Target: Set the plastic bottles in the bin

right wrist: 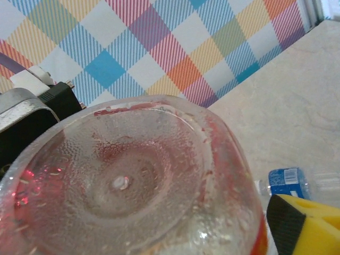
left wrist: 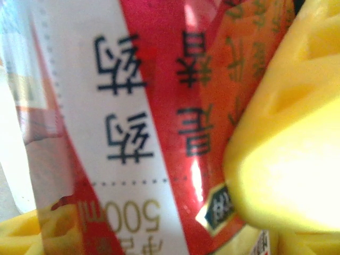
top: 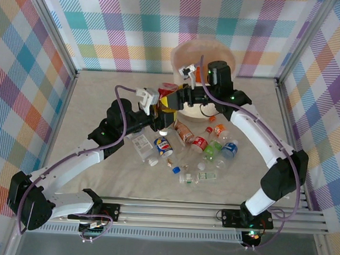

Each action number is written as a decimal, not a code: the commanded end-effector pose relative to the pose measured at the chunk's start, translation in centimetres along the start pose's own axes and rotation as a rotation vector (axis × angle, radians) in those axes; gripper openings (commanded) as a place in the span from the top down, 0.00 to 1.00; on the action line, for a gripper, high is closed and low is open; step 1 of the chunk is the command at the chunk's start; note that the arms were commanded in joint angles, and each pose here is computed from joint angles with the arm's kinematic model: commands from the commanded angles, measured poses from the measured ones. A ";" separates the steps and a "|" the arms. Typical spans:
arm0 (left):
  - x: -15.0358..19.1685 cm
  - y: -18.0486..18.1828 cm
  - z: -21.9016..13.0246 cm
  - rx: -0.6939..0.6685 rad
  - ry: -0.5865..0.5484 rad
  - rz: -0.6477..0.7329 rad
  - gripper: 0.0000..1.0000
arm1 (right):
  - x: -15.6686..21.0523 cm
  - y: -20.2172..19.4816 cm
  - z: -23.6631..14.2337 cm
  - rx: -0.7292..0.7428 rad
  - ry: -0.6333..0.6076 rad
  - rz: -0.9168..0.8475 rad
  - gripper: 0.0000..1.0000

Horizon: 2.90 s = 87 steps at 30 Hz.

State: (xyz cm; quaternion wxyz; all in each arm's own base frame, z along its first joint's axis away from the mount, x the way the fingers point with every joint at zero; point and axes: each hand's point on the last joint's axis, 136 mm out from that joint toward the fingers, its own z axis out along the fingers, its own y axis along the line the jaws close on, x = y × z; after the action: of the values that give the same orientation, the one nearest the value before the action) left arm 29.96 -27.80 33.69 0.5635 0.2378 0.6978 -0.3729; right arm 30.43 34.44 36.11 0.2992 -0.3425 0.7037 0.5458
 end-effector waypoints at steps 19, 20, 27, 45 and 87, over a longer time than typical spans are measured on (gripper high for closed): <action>-3.2 0.2 -1.9 -0.056 -0.094 0.015 0.00 | -1.9 0.9 -0.6 0.068 -0.049 -0.100 0.53; -3.2 0.3 -2.3 -0.067 -0.098 0.007 0.00 | -2.1 0.7 -0.8 0.094 -0.051 -0.107 0.53; -2.9 0.2 -5.3 -0.105 -0.114 -0.017 0.00 | -4.6 -0.4 -2.8 0.296 -0.101 -0.199 0.54; 1.6 4.9 -10.0 -0.404 -0.078 -0.120 0.00 | -18.9 -6.6 -10.7 0.894 -0.388 -0.379 0.55; 5.7 10.0 -12.5 -0.726 -0.012 -0.230 0.00 | -5.5 -25.9 -5.4 0.820 0.044 0.123 0.46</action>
State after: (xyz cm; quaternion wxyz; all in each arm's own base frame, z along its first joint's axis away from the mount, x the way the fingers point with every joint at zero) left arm 28.30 -12.85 27.29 0.5724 -0.0472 0.7996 -0.1754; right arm 54.77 25.17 28.46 0.3857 -0.1583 0.8818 0.2204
